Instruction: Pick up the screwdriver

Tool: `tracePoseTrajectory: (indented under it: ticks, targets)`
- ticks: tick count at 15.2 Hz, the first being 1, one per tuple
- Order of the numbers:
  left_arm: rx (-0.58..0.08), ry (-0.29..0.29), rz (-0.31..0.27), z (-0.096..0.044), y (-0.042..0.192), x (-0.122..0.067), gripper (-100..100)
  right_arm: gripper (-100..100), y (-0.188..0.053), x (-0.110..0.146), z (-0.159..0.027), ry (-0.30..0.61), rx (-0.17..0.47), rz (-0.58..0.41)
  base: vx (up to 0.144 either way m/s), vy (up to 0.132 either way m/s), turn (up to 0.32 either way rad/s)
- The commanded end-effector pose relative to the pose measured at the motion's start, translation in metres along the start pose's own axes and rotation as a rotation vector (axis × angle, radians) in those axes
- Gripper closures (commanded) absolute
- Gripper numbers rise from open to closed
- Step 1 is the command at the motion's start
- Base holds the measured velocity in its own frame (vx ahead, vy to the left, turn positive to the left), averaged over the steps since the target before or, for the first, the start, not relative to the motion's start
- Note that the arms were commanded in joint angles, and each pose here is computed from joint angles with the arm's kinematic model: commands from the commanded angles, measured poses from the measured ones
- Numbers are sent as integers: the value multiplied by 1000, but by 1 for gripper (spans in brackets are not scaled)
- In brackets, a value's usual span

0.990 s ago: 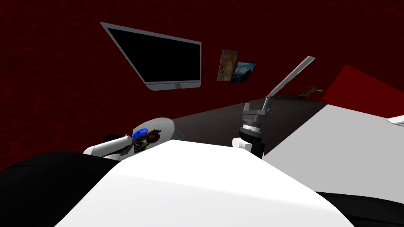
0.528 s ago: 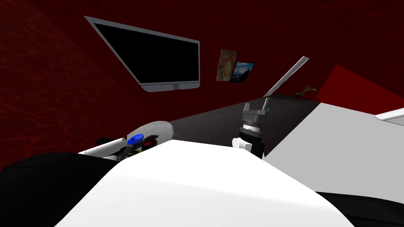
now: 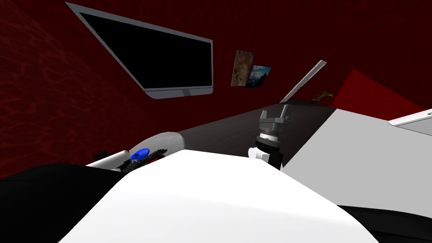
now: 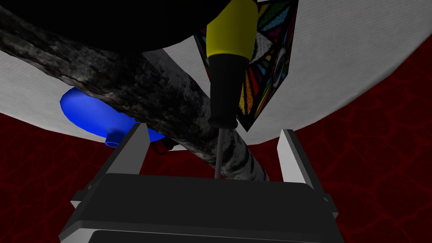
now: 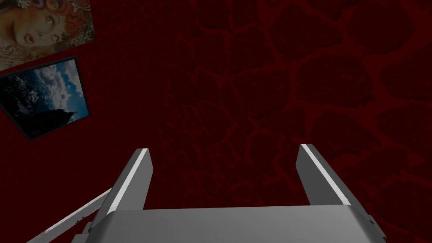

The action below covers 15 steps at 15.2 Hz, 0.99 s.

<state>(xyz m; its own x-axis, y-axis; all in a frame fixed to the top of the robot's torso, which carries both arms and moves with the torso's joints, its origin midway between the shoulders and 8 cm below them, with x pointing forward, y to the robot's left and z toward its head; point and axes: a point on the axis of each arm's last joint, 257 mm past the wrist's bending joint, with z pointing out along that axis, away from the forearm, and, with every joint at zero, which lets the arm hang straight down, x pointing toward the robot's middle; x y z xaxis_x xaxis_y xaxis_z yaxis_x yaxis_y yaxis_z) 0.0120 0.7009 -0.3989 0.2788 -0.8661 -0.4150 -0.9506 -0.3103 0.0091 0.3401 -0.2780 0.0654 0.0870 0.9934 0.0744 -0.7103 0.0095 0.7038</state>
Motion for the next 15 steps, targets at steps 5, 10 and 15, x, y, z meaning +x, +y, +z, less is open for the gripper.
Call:
tracePoseTrajectory:
  ticks: [5, 10, 15]
  targets:
    - [-2, -6, -17, 11, 20, -14, -100, 0, 0, 0, 0, 0, 0, 0, 18, -14, -39]
    - [-8, -3, -28, 22, 38, -19, -100, 0, 0, 0, 0, 0, 0, 0, 24, -9, -46]
    - [-13, 1, -35, 27, 48, -19, -100, 0, 0, 0, 0, 0, 0, 0, 23, -9, -40]
